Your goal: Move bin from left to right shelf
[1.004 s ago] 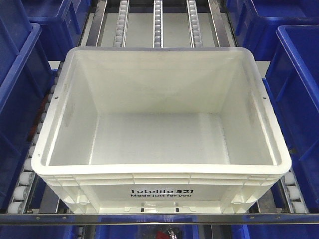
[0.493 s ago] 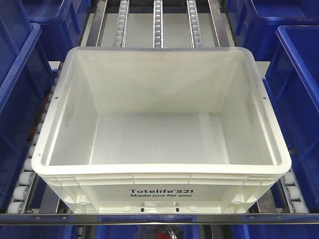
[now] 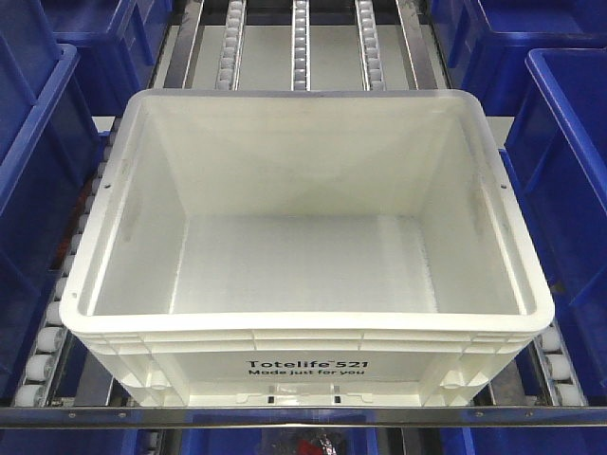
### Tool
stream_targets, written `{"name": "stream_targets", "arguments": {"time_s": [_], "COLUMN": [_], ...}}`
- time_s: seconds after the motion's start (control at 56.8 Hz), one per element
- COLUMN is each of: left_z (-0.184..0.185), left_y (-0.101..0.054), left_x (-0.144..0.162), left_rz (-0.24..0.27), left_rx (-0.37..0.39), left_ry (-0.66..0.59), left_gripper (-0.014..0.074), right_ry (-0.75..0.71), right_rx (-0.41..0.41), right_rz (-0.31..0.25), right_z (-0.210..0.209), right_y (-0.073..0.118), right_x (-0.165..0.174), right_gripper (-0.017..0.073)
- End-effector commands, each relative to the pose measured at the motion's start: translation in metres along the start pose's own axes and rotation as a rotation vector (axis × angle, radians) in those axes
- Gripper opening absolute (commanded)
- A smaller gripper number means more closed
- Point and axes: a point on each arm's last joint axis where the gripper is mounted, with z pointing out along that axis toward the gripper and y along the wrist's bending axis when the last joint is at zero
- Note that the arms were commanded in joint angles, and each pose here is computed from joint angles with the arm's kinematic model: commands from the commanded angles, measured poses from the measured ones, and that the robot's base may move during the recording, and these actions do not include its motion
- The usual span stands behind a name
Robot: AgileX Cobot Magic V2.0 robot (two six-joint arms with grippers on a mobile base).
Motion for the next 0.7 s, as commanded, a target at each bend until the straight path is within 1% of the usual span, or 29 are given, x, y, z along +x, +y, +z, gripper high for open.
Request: {"name": "stream_targets", "arguments": {"time_s": [0.0, 0.07, 0.141, 0.194, 0.299, 0.352, 0.458, 0.493, 0.528, 0.581, 0.687], "left_z": [-0.002, -0.001, 0.002, 0.005, 0.008, 0.008, 0.008, 0.008, 0.009, 0.011, 0.018], "left_y": [-0.005, -0.009, -0.012, -0.016, -0.023, -0.027, -0.037, -0.040, -0.042, -0.046, -0.054], "left_x": [-0.018, -0.027, -0.033, -0.038, -0.050, -0.059, -0.079, -0.084, -0.090, -0.096, -0.108], "left_rz": [0.021, 0.041, 0.040, 0.041, 0.048, 0.069, 0.147, 0.163, 0.168, 0.162, 0.139], "left_rx": [0.021, 0.028, 0.030, 0.032, 0.043, 0.055, 0.094, 0.107, 0.121, 0.142, 0.180], "left_ry": [-0.087, -0.063, -0.015, 0.045, 0.151, 0.187, 0.223, 0.222, 0.218, 0.212, 0.222], "left_gripper": [-0.0003, -0.0003, -0.0003, -0.0003, -0.0003, -0.0003, -0.0003, -0.0003, -0.0003, -0.0003, -0.0003], "right_ry": [-0.062, -0.026, 0.043, 0.067, 0.087, 0.102, 0.157, 0.175, 0.199, 0.229, 0.295], "right_rx": [-0.012, -0.012, -0.007, -0.006, -0.005, -0.005, -0.003, -0.003, -0.002, 0.000, 0.004], "right_rz": [0.007, 0.004, 0.010, 0.018, 0.016, 0.007, -0.023, -0.036, -0.046, -0.054, -0.071], "right_z": [-0.001, -0.001, -0.001, -0.001, 0.000, 0.002, 0.006, 0.008, 0.010, 0.015, 0.026], "right_y": [0.002, 0.004, 0.006, 0.008, 0.010, 0.012, 0.017, 0.018, 0.020, 0.022, 0.026], "right_x": [-0.009, -0.017, -0.021, -0.026, -0.036, -0.043, -0.059, -0.065, -0.072, -0.080, -0.094], "right_gripper": [-0.0004, -0.0004, -0.0004, -0.0004, -0.0004, -0.0004, -0.0004, -0.0004, -0.0004, -0.0004, -0.0004]}}
